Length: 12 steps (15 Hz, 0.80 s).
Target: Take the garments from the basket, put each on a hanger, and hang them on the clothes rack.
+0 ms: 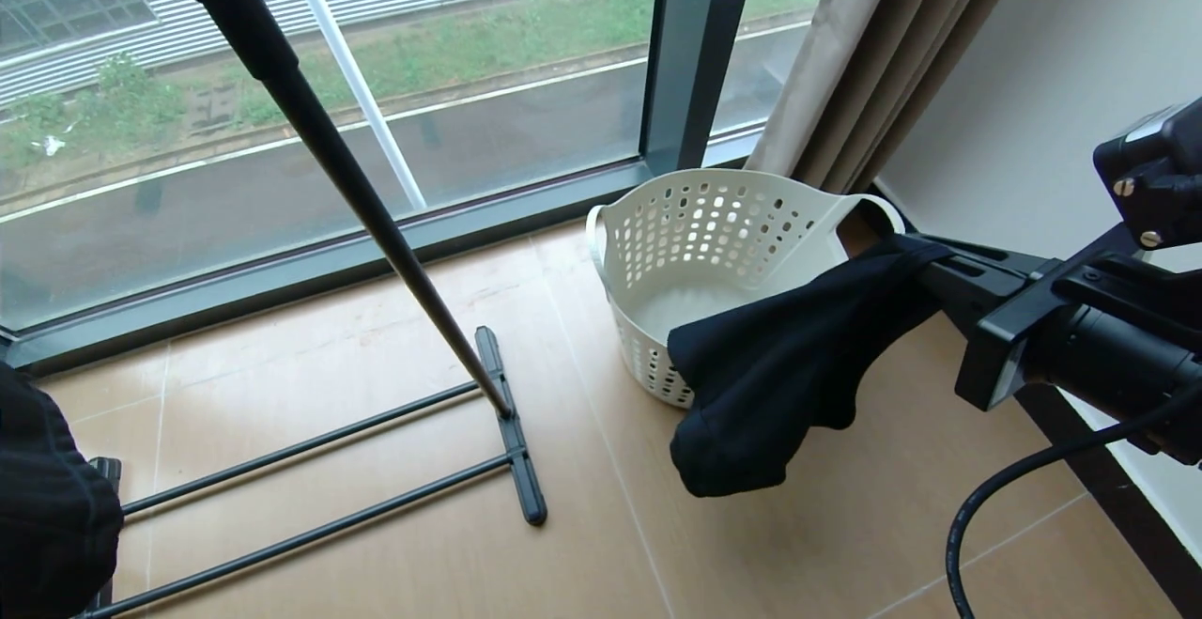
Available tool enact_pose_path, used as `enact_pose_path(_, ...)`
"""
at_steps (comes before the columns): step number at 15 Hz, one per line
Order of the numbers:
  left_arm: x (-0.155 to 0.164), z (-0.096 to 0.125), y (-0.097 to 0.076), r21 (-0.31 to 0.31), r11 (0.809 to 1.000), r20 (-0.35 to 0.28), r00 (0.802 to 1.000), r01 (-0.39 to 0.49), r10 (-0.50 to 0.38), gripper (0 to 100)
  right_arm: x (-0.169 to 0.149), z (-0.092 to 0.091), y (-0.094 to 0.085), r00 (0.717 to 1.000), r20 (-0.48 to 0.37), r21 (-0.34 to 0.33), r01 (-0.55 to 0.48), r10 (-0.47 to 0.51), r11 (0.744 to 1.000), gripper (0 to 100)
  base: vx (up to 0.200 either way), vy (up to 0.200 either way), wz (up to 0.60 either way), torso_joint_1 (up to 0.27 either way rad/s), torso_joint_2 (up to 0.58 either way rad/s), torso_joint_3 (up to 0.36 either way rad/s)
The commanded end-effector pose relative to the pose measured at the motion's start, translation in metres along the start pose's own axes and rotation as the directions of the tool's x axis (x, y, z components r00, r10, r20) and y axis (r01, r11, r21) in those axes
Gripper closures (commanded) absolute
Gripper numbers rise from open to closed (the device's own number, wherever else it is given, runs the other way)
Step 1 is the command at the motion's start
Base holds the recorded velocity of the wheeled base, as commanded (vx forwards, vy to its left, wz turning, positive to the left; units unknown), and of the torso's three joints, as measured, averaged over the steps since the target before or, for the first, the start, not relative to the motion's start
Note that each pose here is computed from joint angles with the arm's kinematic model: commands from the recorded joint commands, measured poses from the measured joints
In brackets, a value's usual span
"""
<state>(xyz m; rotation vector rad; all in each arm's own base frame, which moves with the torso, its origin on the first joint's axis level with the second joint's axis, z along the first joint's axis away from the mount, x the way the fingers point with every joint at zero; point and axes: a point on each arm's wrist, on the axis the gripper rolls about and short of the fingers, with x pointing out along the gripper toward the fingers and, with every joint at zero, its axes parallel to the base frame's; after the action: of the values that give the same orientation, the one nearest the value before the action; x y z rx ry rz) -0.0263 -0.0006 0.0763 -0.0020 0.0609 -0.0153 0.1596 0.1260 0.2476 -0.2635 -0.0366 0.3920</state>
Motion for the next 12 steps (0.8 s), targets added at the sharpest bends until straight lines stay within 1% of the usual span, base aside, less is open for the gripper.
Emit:
enact_pose_path(1, 0.0001, 0.0001, 0.0000, 0.000, 1.000, -0.001, 1.000, 0.000, 0.000, 0, 0.0009, 0.0005, 0.0003, 1.000, 0.001, 0.000, 0.000, 0.000, 1.000, 100, 0.000, 0.000, 0.00, -0.002, 0.00, 0.203)
enact_pose_path(10, 0.0001, 0.0001, 0.0000, 0.000, 1.000, -0.001, 1.000, 0.000, 0.000, 0, -0.0002, 0.0000, -0.0006, 1.000, 0.002, 0.004, 0.000, 0.000, 1.000, 100, 0.000, 0.000, 0.00, 0.002, 0.00, 0.204)
enact_pose_path(12, 0.0001, 0.0001, 0.0000, -0.002, 1.000, -0.001, 1.000, 0.000, 0.000, 0, -0.0004, -0.0013, -0.0003, 1.000, -0.002, 0.002, -0.001, 0.001, 1.000, 100, 0.000, 0.000, 0.00, 0.049, -0.17, 0.066)
